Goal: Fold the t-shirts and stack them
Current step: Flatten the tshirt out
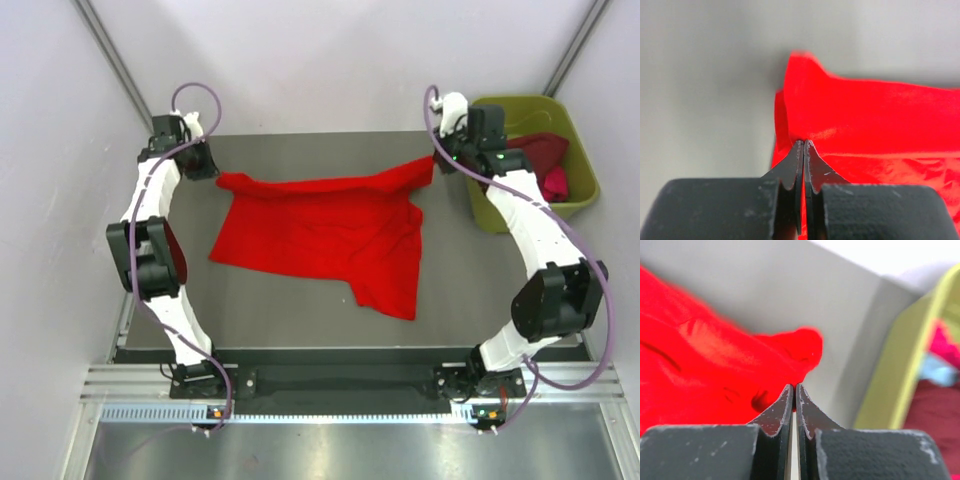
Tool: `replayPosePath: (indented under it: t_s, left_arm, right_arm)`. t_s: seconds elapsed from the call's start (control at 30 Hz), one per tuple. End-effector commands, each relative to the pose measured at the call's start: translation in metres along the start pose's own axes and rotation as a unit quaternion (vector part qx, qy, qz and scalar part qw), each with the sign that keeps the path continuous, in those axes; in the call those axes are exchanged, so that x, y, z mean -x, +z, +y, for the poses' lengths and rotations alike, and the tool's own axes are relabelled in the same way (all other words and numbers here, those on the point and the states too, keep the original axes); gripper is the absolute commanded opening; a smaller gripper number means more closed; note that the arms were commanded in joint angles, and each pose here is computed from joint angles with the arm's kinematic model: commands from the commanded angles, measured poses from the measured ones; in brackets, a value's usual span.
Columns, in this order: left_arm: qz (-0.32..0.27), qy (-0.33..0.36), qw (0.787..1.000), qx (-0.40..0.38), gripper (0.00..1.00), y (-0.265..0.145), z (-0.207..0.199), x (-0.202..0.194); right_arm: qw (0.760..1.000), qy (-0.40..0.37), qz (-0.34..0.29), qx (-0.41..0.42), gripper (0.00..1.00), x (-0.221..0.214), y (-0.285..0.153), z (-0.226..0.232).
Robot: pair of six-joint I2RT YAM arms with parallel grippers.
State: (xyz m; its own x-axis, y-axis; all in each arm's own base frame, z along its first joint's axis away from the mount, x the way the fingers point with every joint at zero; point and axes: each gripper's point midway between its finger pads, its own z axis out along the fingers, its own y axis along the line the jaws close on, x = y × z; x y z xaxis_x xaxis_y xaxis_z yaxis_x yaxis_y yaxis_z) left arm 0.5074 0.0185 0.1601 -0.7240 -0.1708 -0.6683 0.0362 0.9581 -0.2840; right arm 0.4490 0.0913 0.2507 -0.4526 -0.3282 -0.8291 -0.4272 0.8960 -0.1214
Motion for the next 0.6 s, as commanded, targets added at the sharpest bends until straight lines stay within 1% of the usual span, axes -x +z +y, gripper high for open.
replayPosePath:
  t_s: [0.0,0.03,0.07,0.1,0.17,0.2,0.23,0.27,0.3,0.33,0.37,0.4,0.43,0.47,0.5,0.53,0.57]
  left_arm:
    - [-0.141,0.071,0.987,-0.002,0.00,-0.071,-0.026,0.077]
    - [-0.161,0.081,0.984,-0.002,0.00,-0.088,-0.033,0.083]
    - [-0.174,0.086,0.981,-0.002,0.00,-0.097,-0.036,0.087]
    - [-0.194,0.110,0.975,-0.001,0.00,-0.117,-0.043,0.094]
    - [-0.213,0.125,0.969,-0.002,0.00,-0.136,-0.051,0.100]
    - [-0.233,0.136,0.963,-0.002,0.00,-0.156,-0.057,0.106]
    - [-0.245,0.141,0.959,-0.003,0.00,-0.168,-0.062,0.110]
    - [-0.257,0.146,0.955,-0.004,0.00,-0.179,-0.067,0.113]
    - [-0.269,0.150,0.951,-0.001,0.00,-0.189,-0.070,0.116]
    - [-0.291,0.158,0.944,-0.001,0.00,-0.212,-0.078,0.121]
    - [-0.302,0.161,0.940,-0.003,0.00,-0.224,-0.083,0.123]
    - [-0.321,0.168,0.932,-0.003,0.00,-0.245,-0.091,0.124]
    - [-0.331,0.171,0.928,-0.002,0.00,-0.256,-0.095,0.124]
    - [-0.339,0.173,0.925,0.001,0.00,-0.267,-0.097,0.124]
    - [-0.358,0.181,0.916,0.006,0.00,-0.290,-0.103,0.123]
    - [-0.364,0.185,0.913,0.009,0.00,-0.299,-0.105,0.120]
    - [-0.374,0.192,0.908,0.011,0.00,-0.311,-0.109,0.119]
  right_arm:
    - [0.996,-0.009,-0.060,-0.062,0.00,0.047,-0.048,-0.035]
    - [0.994,-0.008,-0.082,-0.077,0.00,0.064,-0.066,-0.042]
    - [0.992,-0.002,-0.092,-0.090,0.00,0.071,-0.077,-0.050]
    - [0.989,0.007,-0.102,-0.107,0.00,0.077,-0.091,-0.062]
    - [0.981,0.024,-0.139,-0.132,0.00,0.098,-0.128,-0.076]
    - [0.978,0.025,-0.153,-0.138,0.00,0.106,-0.141,-0.077]
    - [0.975,0.024,-0.169,-0.142,0.00,0.114,-0.156,-0.076]
    - [0.969,0.025,-0.188,-0.161,0.00,0.119,-0.183,-0.082]
    - [0.965,0.023,-0.200,-0.166,0.00,0.122,-0.195,-0.080]
    - [0.963,0.020,-0.208,-0.171,0.00,0.124,-0.207,-0.079]
    - [0.957,0.013,-0.229,-0.180,0.00,0.129,-0.232,-0.074]
    - [0.953,0.011,-0.236,-0.188,0.00,0.128,-0.244,-0.073]
    - [0.952,0.010,-0.240,-0.192,0.00,0.125,-0.252,-0.071]
    - [0.944,0.006,-0.259,-0.202,0.00,0.126,-0.275,-0.065]
    - [0.941,0.006,-0.266,-0.208,0.00,0.124,-0.286,-0.063]
    - [0.941,0.008,-0.266,-0.210,0.00,0.118,-0.290,-0.059]
    - [0.932,0.005,-0.287,-0.220,0.00,0.116,-0.315,-0.051]
